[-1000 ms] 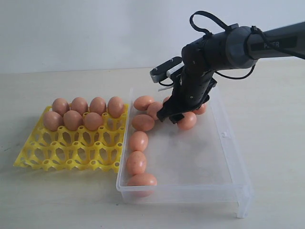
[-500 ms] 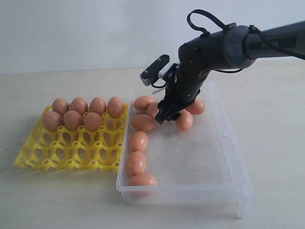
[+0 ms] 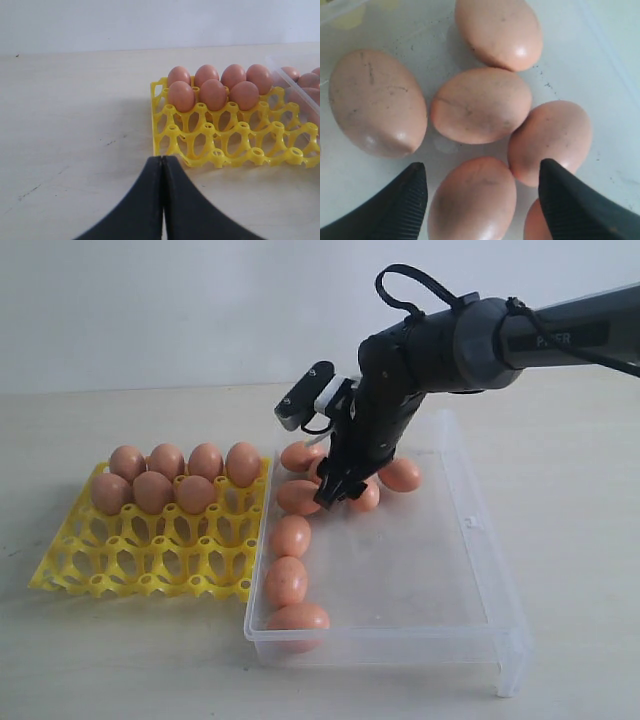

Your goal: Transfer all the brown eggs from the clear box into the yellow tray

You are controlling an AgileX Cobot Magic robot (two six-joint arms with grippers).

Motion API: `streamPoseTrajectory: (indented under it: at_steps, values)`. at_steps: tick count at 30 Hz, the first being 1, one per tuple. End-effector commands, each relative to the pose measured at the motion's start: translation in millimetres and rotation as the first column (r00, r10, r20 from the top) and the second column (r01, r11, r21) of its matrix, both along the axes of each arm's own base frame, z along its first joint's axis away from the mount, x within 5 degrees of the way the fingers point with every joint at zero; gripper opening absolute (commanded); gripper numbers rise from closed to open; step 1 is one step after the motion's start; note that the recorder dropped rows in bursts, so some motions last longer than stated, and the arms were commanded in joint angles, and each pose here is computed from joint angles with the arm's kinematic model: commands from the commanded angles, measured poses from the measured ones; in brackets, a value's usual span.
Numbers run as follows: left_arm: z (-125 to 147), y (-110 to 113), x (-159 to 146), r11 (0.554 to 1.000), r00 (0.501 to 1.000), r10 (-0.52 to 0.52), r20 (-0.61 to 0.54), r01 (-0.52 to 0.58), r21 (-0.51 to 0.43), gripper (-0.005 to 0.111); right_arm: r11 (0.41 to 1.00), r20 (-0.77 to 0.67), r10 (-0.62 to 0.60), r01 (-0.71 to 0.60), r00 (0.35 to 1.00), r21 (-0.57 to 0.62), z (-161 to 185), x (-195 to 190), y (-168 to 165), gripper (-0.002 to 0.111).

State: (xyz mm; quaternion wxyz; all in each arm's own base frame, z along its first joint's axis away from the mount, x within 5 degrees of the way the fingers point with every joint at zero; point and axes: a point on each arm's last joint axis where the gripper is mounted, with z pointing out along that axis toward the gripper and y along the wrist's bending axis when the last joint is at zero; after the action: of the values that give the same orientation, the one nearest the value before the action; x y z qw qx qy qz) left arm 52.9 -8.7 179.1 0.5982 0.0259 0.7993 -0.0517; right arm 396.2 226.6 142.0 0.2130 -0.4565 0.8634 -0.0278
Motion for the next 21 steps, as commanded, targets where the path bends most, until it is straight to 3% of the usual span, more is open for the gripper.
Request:
streamPoseTrajectory:
  at_steps: [1, 8, 21]
  values:
    - [2.5, 0.2, -0.1, 1.000, 1.000, 0.002, 0.019, -0.002, 0.000, 0.000, 0.988, -0.036, -0.139, 0.141, 0.990, 0.055, -0.1, 0.6, 0.3, 0.062]
    - [2.5, 0.2, -0.1, 1.000, 1.000, 0.002, 0.019, -0.002, 0.000, 0.000, 0.953, -0.093, -0.271, 0.281, 0.958, 0.112, -2.6, 1.4, -2.3, 0.062]
    - [2.5, 0.2, -0.1, 1.000, 1.000, 0.002, 0.019, -0.002, 0.000, 0.000, 0.941, -0.176, -0.301, 0.322, 0.937, 0.107, -46.3, 1.8, 2.3, 0.062]
